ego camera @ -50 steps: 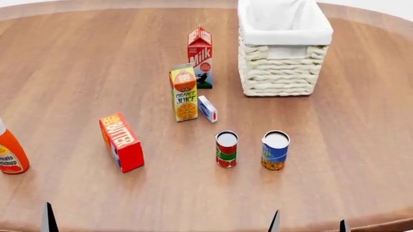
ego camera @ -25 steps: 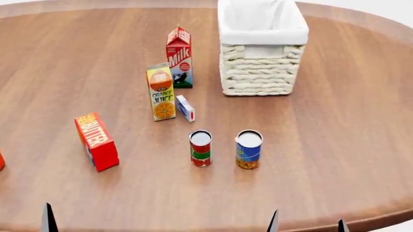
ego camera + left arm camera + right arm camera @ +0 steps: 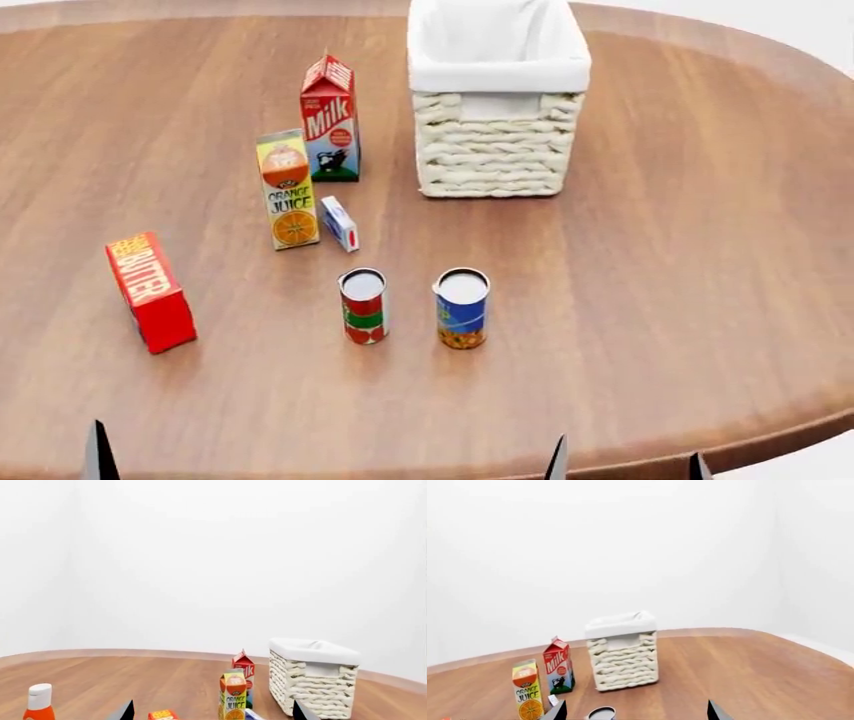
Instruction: Pick up the alphabet soup, and put it in the basket.
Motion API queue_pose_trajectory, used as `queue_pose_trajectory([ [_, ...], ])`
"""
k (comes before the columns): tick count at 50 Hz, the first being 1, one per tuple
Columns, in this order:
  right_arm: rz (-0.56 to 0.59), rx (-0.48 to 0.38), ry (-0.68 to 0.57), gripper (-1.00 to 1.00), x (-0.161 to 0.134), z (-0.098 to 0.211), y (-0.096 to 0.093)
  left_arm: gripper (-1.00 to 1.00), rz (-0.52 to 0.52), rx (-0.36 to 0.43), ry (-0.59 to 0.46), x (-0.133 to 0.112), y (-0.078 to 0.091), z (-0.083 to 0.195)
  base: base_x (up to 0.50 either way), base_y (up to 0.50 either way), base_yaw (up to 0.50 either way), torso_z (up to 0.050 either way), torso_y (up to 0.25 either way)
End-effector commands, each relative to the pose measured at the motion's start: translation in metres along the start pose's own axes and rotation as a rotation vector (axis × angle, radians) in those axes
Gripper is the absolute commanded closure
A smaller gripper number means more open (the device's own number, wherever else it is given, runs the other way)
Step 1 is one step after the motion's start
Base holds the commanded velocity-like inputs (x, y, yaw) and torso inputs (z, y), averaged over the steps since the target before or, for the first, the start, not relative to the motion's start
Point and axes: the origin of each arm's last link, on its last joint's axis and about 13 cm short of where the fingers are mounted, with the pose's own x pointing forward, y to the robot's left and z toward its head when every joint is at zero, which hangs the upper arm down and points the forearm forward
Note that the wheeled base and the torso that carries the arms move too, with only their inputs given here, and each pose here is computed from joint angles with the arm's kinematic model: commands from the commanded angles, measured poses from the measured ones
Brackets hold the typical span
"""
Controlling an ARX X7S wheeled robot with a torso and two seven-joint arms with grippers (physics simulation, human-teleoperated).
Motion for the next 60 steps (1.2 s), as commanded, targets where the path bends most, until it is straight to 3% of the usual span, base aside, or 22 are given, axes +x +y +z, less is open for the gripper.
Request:
queue_pose_trajectory([
  [1, 0.007, -0.001, 0.009, -1.00, 0.0003, -0.0002, 0.0000, -1.00, 0.000, -0.001, -0.004, -0.0001, -0.0004, 0.0007, 0.00, -0.16, 0.00, 0.000, 0.000],
  [23, 0.030, -0.008, 0.018, -1.00, -0.0012, -0.0014, 0.0019, -1.00, 0.006, 0.002, -0.008, -0.0009, -0.0001, 0.0008, 0.00, -0.16, 0.00, 0.000, 0.000],
  [42, 0.100, -0.066, -0.025, -1.00, -0.0066, -0.0019, 0.0076, -1.00, 0.005, 0.005, -0.011, -0.0007, -0.0006, 0.0015, 0.05, -0.12, 0.00, 0.000, 0.000],
  [43, 0.041, -0.048, -0.068, -1.00, -0.0061, 0.0022, 0.0071, -1.00, 0.009, 0.004, -0.016, -0.0005, 0.0006, 0.0015, 0.00, 0.00, 0.00, 0.000, 0.000],
  [60, 0.054, -0.051, -0.081, -1.00, -0.0064, -0.0005, 0.0077, -1.00, 0.008, 0.006, -0.016, -0.0010, -0.0003, 0.0013, 0.27, 0.00, 0.00, 0.000, 0.000],
])
